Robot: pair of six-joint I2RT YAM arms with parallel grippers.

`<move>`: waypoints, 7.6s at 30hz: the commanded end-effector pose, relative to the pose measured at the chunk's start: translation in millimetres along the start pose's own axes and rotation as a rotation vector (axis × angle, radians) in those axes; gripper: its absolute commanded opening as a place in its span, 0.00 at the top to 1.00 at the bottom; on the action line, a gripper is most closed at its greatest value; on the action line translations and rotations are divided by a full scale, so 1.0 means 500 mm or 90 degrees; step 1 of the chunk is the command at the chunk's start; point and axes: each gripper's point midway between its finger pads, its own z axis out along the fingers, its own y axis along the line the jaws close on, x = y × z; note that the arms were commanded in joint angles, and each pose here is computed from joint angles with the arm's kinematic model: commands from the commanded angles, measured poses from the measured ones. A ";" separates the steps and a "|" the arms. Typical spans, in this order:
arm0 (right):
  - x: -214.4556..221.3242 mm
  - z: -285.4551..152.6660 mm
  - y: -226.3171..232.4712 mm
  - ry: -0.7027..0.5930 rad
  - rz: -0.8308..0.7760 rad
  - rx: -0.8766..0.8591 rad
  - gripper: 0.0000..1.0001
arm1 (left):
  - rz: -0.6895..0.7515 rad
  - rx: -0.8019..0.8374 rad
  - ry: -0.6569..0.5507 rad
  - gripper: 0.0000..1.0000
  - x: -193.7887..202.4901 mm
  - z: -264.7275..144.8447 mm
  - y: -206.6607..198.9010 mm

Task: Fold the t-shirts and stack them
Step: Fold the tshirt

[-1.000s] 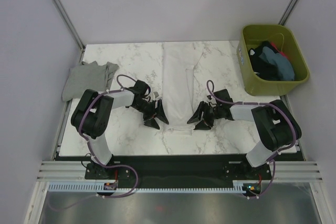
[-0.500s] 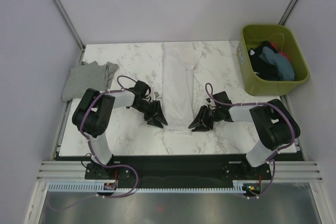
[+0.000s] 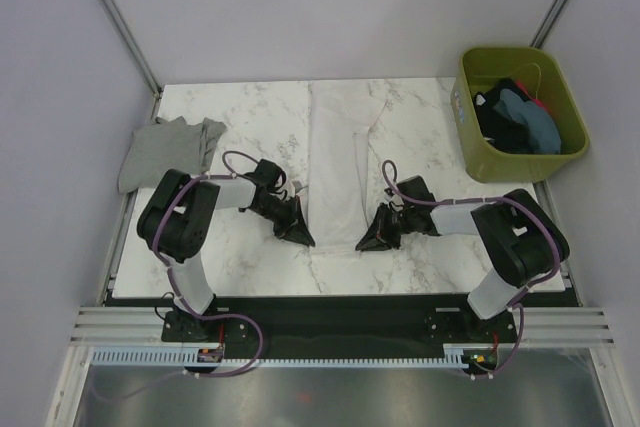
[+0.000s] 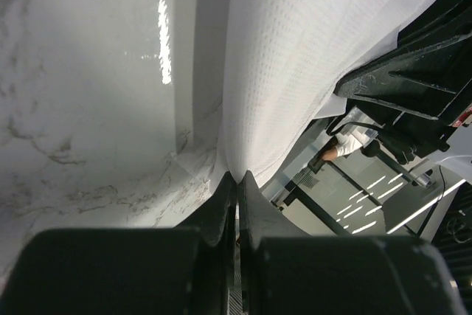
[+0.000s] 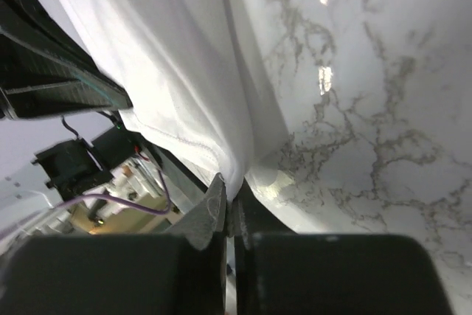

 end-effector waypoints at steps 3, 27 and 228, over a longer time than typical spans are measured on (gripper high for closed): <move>-0.033 -0.003 0.025 -0.036 -0.049 -0.014 1.00 | 0.020 0.037 -0.014 0.98 0.000 -0.021 -0.042; -0.392 -0.135 0.265 -0.235 -0.262 -0.080 1.00 | 0.236 0.113 -0.188 0.98 -0.330 -0.193 -0.252; -0.597 -0.031 0.063 -0.213 -0.234 -0.062 0.18 | 0.101 0.314 -0.099 0.37 -0.449 -0.107 -0.179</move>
